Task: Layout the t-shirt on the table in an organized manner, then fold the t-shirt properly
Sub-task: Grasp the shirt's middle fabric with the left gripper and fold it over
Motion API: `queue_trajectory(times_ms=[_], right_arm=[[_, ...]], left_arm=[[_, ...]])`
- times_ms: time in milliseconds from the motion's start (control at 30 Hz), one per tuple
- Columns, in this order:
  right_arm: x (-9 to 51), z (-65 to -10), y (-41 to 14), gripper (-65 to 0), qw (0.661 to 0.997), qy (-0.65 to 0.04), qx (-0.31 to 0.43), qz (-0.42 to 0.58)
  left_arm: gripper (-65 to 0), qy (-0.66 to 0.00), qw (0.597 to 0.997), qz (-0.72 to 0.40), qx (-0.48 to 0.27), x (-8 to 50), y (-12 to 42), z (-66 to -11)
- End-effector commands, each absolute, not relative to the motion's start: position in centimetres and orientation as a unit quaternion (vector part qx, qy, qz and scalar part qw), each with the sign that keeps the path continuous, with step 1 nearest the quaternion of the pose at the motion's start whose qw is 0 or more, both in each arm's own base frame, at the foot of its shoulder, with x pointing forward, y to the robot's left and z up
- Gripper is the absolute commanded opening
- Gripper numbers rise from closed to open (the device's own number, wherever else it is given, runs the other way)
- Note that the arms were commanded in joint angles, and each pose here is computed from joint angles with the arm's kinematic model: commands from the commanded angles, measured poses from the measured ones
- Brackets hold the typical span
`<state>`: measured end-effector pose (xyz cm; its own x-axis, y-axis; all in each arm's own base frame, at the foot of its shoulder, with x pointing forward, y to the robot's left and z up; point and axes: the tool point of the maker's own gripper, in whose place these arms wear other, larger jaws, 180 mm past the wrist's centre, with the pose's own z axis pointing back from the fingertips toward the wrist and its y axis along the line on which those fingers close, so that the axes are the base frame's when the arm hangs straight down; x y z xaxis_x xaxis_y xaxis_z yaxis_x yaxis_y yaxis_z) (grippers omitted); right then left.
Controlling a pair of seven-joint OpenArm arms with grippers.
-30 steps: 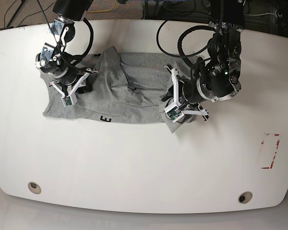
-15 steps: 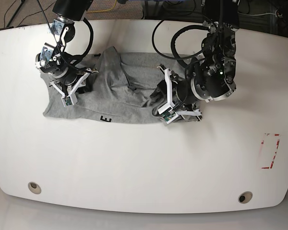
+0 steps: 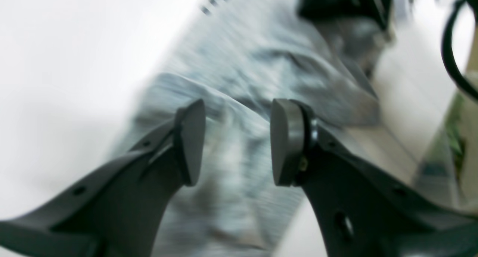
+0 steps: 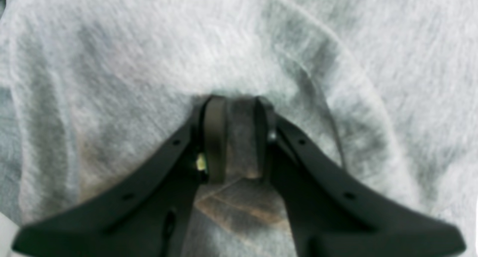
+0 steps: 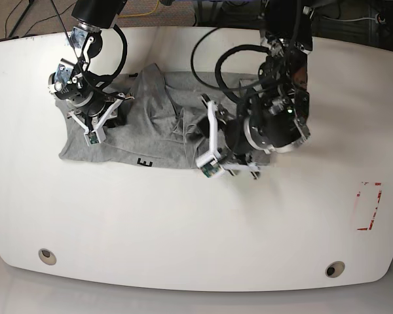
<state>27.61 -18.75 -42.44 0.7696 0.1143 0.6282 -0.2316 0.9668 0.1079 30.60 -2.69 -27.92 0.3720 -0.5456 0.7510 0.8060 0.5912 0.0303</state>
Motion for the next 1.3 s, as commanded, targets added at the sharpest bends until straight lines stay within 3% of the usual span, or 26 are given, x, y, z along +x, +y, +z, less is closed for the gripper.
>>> queue_trajectory(times_ms=[0, 233, 400, 867, 1267], right_arm=[[27.7, -42.3, -19.2, -52.6, 0.939, -0.321, 0.078, 0.097], [27.7, -42.3, -19.2, -52.6, 0.938, -0.322, 0.08, 0.097], [27.6, -42.3, -19.2, -52.6, 0.939, -0.321, 0.081, 0.096], [27.5, -42.4, -19.2, -52.6, 0.939, -0.32, 0.081, 0.096], [27.5, -42.4, -19.2, -52.6, 0.939, -0.32, 0.081, 0.096]], left_arm=[[-38.1, -0.393, 0.817, -0.396, -0.146, 32.1, -0.1, -27.0], [-38.1, -0.401, 0.851, -0.326, -0.098, 33.8, 7.0, -27.5], [-38.1, -0.389, 0.859, -0.318, -0.096, 32.9, 8.2, -29.0], [-38.2, -0.31, 0.892, -0.296, -0.143, 32.0, 8.0, -34.9], [-38.2, -0.3, 0.85, -0.396, -0.173, 30.1, 2.2, -34.4]])
